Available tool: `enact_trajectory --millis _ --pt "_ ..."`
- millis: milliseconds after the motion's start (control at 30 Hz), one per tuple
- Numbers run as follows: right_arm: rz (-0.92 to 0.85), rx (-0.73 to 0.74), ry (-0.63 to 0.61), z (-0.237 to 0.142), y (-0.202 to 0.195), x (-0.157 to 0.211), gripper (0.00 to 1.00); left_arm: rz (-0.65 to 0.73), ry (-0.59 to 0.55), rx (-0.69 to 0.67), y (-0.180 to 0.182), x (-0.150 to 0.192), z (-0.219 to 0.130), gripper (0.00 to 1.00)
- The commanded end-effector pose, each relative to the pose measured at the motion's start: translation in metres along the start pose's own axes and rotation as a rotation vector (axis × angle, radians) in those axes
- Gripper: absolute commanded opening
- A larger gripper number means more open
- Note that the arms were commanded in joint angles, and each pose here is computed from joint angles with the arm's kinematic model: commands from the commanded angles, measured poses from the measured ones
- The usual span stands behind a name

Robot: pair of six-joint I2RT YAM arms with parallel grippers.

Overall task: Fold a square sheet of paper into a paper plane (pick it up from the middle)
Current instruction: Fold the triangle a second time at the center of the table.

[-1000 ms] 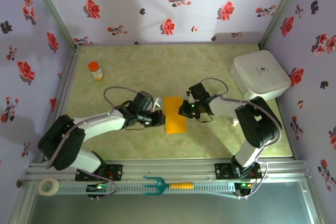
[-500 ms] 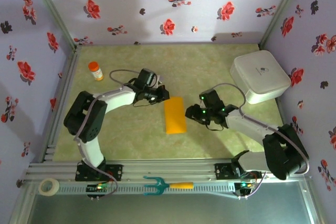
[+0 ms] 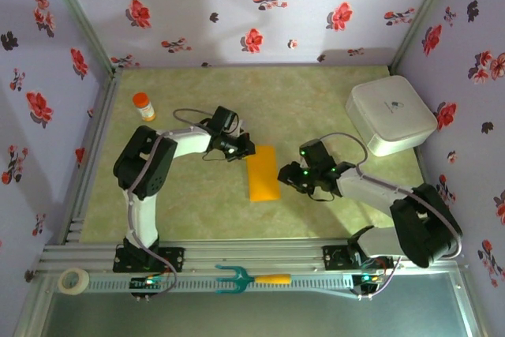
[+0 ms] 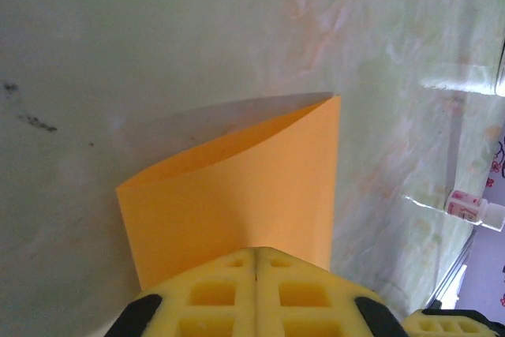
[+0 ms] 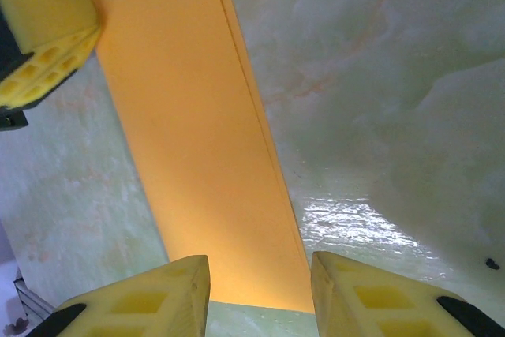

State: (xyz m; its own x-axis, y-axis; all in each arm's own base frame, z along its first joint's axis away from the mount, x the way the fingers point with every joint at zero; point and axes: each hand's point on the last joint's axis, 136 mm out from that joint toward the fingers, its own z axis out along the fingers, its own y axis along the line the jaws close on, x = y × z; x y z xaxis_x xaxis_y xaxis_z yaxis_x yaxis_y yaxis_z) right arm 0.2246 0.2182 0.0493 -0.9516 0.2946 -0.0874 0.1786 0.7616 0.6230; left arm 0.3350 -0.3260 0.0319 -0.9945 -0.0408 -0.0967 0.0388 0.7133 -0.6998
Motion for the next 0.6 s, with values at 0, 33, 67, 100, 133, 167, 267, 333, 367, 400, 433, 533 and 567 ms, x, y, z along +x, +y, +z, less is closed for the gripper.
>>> enact_trajectory --millis 0,33,67,100,133,167,267,333,367,400,433,533,567 --pt "0.005 -0.018 0.031 0.005 0.010 0.003 0.39 -0.001 0.025 0.008 0.013 0.003 0.008 0.05" --pt "0.004 -0.016 0.037 0.005 0.011 0.004 0.39 -0.008 0.027 0.003 0.018 0.006 0.009 0.05" --pt "0.007 -0.012 0.041 0.006 0.010 0.005 0.40 -0.015 0.031 -0.002 0.023 0.009 0.010 0.05" --pt "0.007 -0.010 0.044 0.007 0.009 0.005 0.40 -0.023 0.033 -0.006 0.028 0.011 0.011 0.05" --pt "0.008 -0.008 0.045 0.007 0.009 0.005 0.40 -0.028 0.033 -0.008 0.031 0.013 0.011 0.05" --pt "0.009 -0.006 0.046 0.008 0.008 0.006 0.41 -0.038 0.033 -0.014 0.036 0.015 0.011 0.05" --pt "0.012 -0.002 0.053 0.009 0.008 0.006 0.43 -0.045 0.034 -0.017 0.042 0.017 0.011 0.05" --pt "0.015 -0.013 0.063 0.011 0.010 0.007 0.44 -0.047 0.036 -0.018 0.042 0.018 0.011 0.05" --pt "0.018 -0.024 0.071 0.012 0.012 0.007 0.44 -0.045 0.038 -0.015 0.042 0.018 0.011 0.05" --pt "0.019 -0.038 0.078 0.014 0.015 0.008 0.44 -0.045 0.038 -0.015 0.042 0.018 0.011 0.05" --pt "0.019 -0.051 0.085 0.015 0.017 0.008 0.44 -0.042 0.036 -0.013 0.041 0.017 0.011 0.05" --pt "0.020 -0.078 0.092 0.017 0.024 0.007 0.45 -0.041 0.036 -0.007 0.039 0.016 0.011 0.05" --pt "0.021 -0.098 0.098 0.018 0.028 0.006 0.45 -0.041 0.035 -0.005 0.038 0.016 0.011 0.05"
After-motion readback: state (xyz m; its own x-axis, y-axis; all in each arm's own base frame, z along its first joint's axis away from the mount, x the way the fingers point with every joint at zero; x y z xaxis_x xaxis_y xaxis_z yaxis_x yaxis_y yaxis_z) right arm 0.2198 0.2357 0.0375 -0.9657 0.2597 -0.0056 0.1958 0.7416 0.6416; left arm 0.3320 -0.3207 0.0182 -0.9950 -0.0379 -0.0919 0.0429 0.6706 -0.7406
